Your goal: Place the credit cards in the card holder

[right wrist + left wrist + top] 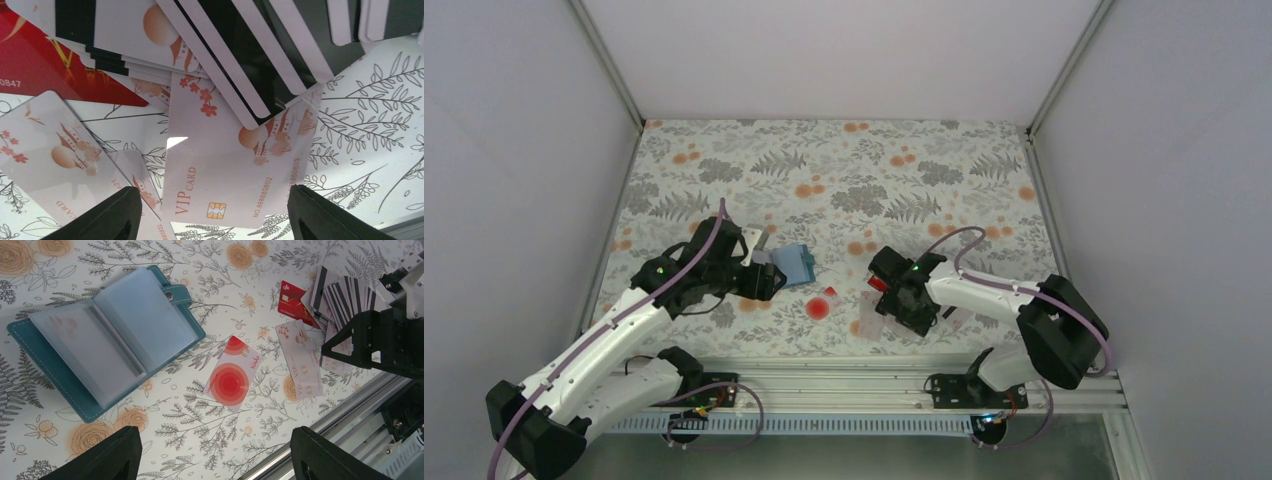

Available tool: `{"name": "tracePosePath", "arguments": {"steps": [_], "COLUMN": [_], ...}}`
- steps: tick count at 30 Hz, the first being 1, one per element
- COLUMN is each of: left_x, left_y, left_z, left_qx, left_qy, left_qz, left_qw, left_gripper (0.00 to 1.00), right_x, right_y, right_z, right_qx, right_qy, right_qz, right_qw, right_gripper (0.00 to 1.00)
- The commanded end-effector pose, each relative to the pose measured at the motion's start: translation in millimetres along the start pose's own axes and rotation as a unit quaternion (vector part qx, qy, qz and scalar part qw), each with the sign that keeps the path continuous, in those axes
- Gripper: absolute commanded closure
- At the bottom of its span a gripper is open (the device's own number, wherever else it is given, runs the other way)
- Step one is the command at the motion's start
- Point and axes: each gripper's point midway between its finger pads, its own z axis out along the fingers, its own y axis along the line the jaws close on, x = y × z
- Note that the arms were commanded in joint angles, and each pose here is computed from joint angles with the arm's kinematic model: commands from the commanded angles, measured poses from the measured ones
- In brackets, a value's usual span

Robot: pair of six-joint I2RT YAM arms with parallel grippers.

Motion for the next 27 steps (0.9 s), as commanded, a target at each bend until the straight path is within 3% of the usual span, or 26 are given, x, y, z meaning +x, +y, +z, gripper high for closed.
{"name": "tracePosePath", "arguments": {"steps": [1,15,27], "left_x": [2.4,3.3,3.5], "left_y": [-2.9,-1.1,-0.2], "left_z": [1.7,1.8,2.2], "left_qx": [0.01,0.006,0.003], "left_qy": [0.004,0.003,0.003], "left_qz": [0.005,0.002,-0.001], "left_qw": [1.0,1.0,1.0], "left_gripper": [0.25,0.25,0.25], "right_x": [-4.8,-3.7,-2.0], "right_y": [-1.2,-13.0,-24.2], "right_z": [2.4,20.2,30.9], "right_qx": [-0.004,0.016,0.039], "right_qy": [-0.009,-0.003,0.002], "right_qz": [0.011,0.005,-0.021], "right_qw": [1.0,1.0,0.999], "right_gripper": [0.25,0.28,0.43]}}
